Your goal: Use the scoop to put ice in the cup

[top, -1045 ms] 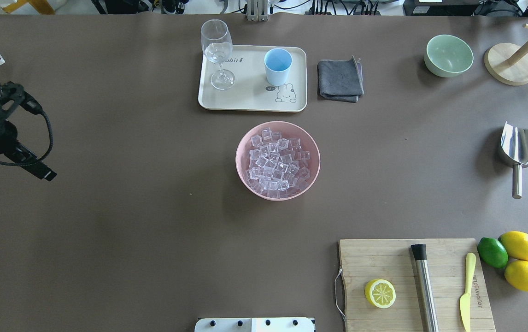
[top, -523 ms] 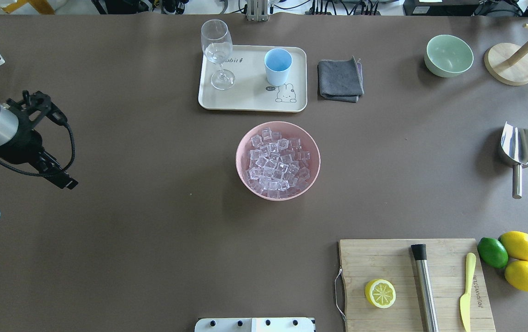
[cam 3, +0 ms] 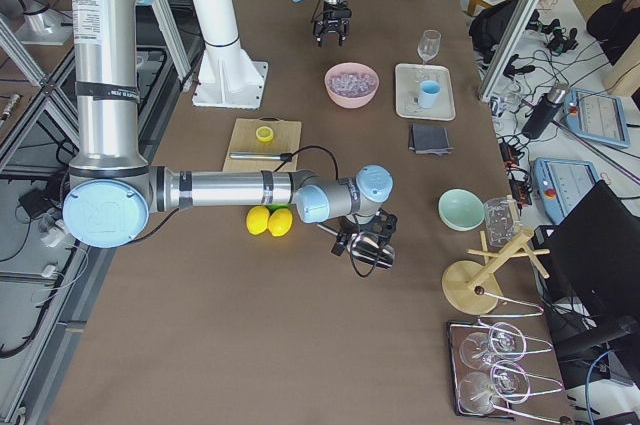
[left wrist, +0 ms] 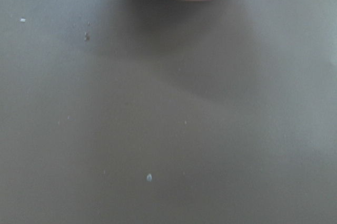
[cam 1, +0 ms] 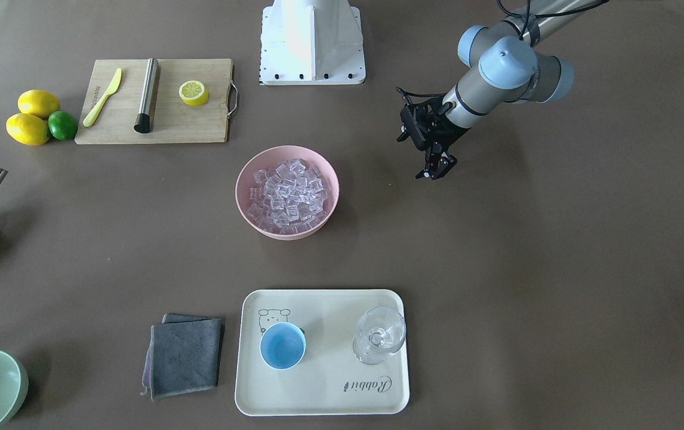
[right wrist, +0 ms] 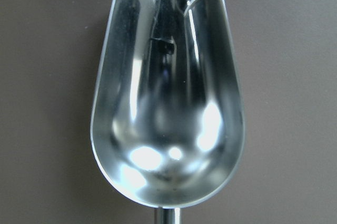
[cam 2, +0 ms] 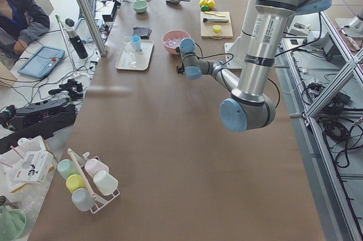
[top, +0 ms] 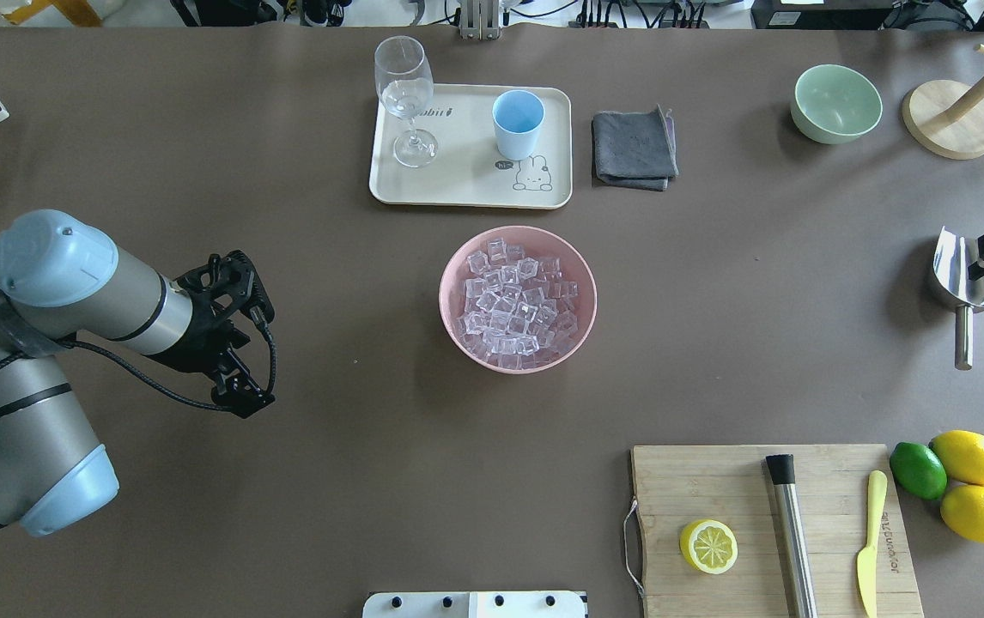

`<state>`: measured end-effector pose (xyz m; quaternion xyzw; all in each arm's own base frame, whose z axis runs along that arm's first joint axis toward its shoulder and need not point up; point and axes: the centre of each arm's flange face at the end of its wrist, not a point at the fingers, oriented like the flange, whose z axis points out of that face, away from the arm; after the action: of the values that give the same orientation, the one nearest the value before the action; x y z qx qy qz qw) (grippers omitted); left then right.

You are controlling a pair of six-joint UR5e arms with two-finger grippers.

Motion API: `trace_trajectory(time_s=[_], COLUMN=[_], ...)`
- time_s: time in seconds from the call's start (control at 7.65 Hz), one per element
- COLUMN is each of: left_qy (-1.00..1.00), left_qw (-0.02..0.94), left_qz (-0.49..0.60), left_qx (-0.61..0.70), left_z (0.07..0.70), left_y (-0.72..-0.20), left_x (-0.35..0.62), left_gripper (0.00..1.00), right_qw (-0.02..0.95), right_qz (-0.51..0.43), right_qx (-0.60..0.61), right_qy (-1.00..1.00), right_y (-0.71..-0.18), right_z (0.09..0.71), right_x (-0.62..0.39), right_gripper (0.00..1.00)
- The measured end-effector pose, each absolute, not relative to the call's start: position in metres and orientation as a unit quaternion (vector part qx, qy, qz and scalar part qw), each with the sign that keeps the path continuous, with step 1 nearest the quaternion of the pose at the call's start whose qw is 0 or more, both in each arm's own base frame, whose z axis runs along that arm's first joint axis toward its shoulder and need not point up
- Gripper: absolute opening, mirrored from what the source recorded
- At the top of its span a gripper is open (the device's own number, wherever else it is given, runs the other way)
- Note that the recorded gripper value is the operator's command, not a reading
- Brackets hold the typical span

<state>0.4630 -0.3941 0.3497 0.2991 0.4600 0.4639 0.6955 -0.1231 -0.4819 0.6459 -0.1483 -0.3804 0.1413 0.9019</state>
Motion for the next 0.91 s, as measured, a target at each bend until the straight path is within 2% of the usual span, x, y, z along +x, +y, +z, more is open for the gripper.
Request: trace_trajectory(time_s=[0.65,0.91], left_qy=[0.5,0.509], left_qw=[0.606,0.571], left_qz=[0.443,0.422], left_qx=[0.432,0.487], left_z=[0.32,0.325], left_y=[-0.429,-0.439], left_x=[0.506,0.516], left_gripper=[0.98,0.98], right_qw=[0.902,0.904], right_qz=[0.13,0.129], right_qx=[-0.163,-0.174], right_qy=[-0.377,-0.369], right_y=[-0.488,-0.479], right_z=[0.626,0.637], right_x=[-0.167,-0.171], right_gripper=[0.98,0.35])
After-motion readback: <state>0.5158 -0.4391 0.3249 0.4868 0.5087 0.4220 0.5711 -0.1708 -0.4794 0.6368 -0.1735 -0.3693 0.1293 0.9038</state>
